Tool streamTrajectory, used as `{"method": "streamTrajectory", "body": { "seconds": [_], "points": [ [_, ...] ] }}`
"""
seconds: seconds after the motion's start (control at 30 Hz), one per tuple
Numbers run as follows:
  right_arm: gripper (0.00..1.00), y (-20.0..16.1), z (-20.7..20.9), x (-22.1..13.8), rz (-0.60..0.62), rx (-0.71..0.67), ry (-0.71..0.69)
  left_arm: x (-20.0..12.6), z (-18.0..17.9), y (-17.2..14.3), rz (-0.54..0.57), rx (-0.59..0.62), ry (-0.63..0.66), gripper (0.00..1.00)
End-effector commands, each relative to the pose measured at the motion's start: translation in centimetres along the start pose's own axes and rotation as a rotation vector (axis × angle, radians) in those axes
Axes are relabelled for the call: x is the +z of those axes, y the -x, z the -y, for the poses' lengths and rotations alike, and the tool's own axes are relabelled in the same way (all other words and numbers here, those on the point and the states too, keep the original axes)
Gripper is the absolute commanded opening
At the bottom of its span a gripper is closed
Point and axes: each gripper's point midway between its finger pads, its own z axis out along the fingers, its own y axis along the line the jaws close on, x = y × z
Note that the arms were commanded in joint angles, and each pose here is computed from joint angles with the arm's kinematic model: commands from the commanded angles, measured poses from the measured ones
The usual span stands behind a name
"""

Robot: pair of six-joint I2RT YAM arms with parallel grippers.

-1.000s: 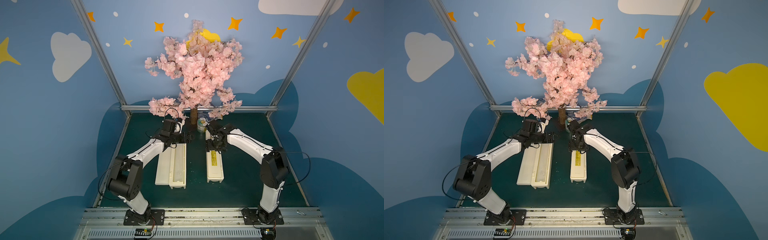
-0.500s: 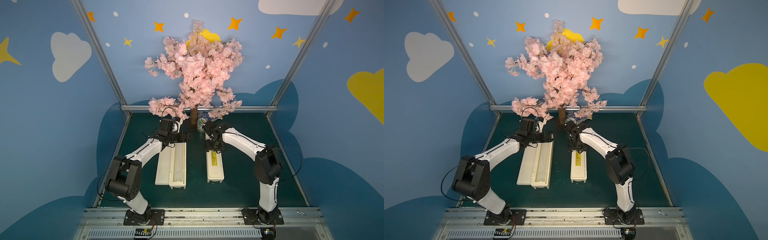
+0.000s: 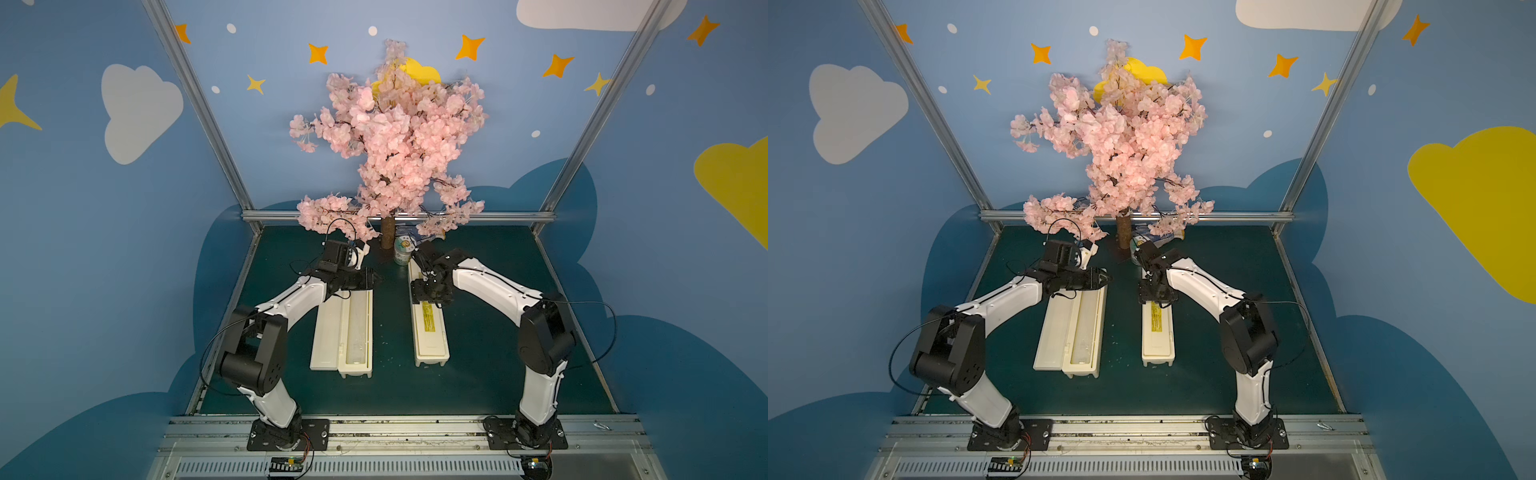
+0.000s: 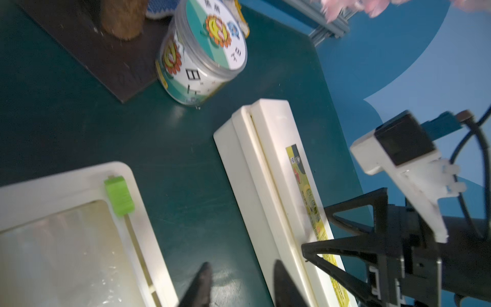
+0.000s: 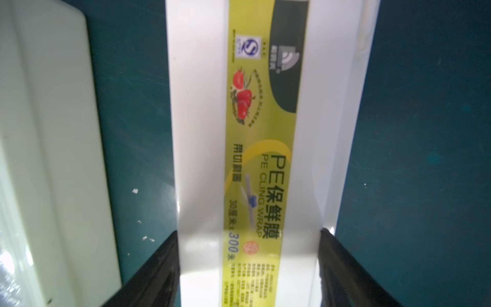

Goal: Put plastic wrap rolls into dispensers
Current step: Open the lid of the plastic wrap cutting box.

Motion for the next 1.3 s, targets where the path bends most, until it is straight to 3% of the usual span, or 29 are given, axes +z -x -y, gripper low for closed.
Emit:
{"method": "streamTrajectory", "body": {
  "seconds": [0.0, 0.07, 0.4, 0.6, 0.87, 1.0, 1.07, 1.1, 1.27],
  "points": [
    [0.51, 0.4, -1.4, -1.9, 0.032, -0.056, 0.138, 1.3, 1.3, -1.0, -0.062, -0.009, -0.087, 0.10],
    [0.51, 0.4, -1.4, -1.9, 0.031, -0.059, 0.170, 2.3, 2.4, -1.2, -0.079, 0.006, -0.116, 0.03],
    [0.50, 0.7, -0.5, -2.9, 0.040, -0.043, 0.294, 8.3, 4.9, -2.4, -0.171, 0.027, -0.146, 0.03],
    [0.49, 0.9, 0.0, -3.4, 0.041, -0.051, 0.343, 10.4, 4.9, -1.9, -0.199, 0.003, -0.151, 0.03],
    [0.51, 1.1, -0.1, -4.1, 0.048, -0.061, 0.442, 11.7, 8.8, -1.2, -0.195, 0.001, -0.222, 0.03],
    [0.60, 1.7, -0.1, -5.5, 0.085, -0.060, 0.512, 12.3, 10.5, -1.1, -0.202, 0.018, -0.239, 0.02],
    [0.73, 1.9, 0.1, -6.3, 0.099, -0.060, 0.531, 12.8, 10.7, -1.0, -0.211, 0.017, -0.236, 0.02],
    [0.84, 2.1, 0.3, -7.0, 0.115, -0.063, 0.543, 13.1, 10.7, -0.9, -0.214, 0.010, -0.234, 0.02],
    [0.87, 3.4, 2.8, -10.9, 0.243, -0.041, 0.541, 13.3, 11.8, -0.1, -0.207, 0.018, -0.236, 0.02]
  ]
}}
